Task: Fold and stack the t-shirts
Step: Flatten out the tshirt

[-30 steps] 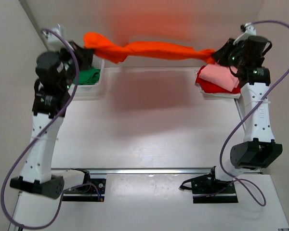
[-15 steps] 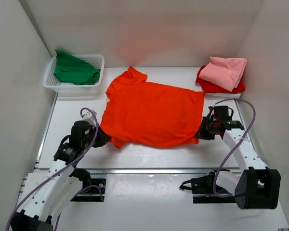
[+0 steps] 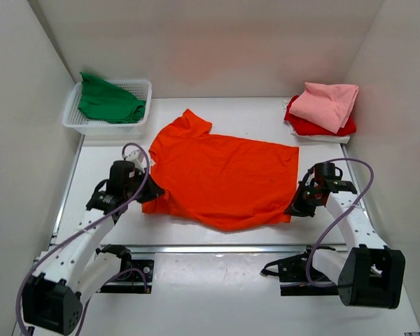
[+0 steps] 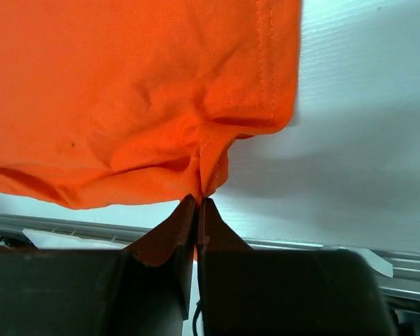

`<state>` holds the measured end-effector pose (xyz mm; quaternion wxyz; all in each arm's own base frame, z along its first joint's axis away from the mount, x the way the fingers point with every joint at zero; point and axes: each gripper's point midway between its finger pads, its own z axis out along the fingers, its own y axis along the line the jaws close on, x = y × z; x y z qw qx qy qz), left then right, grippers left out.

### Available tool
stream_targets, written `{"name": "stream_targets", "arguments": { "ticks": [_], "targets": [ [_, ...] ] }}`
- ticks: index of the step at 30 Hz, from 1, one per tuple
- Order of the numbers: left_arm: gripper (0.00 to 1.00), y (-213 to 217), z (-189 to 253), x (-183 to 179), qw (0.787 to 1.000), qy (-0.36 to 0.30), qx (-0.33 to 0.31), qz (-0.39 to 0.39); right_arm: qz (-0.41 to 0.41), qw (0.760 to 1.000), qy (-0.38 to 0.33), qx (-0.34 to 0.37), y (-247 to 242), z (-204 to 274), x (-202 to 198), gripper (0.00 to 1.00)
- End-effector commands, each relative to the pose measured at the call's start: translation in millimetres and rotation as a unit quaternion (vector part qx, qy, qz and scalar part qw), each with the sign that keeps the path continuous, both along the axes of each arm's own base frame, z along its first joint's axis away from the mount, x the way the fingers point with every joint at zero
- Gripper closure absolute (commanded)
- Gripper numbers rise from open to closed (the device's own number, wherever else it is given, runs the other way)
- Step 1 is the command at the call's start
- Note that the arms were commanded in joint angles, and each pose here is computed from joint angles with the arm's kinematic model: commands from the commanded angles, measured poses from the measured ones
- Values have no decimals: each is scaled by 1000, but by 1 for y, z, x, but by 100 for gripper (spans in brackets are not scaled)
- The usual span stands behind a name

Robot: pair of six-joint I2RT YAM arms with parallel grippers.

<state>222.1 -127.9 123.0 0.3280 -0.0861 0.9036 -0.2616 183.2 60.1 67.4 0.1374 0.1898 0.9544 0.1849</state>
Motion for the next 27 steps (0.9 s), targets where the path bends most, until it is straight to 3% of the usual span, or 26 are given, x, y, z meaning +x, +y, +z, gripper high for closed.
{"name": "stream_targets", "arguments": {
  "ticks": [1, 7, 23, 25, 27],
  "targets": [
    [100, 1, 37, 45, 997, -79, 16, -1, 5, 1000, -18, 11, 0, 7, 14, 100],
    [100, 10, 48, 92, 994, -98, 35, 25, -7, 999, -24, 28, -6, 11, 26, 100],
    [100, -2, 27, 152, 994, -95, 52, 11, -24, 998, -16, 59, -16, 1, 47, 100],
    [96, -2, 28, 167, 994, -100, 50, 15, -27, 998, -14, 62, -16, -1, 49, 100],
    [97, -7, 32, 180, 994, -102, 40, 15, -32, 996, -28, 73, -18, 0, 56, 83]
  ]
}}
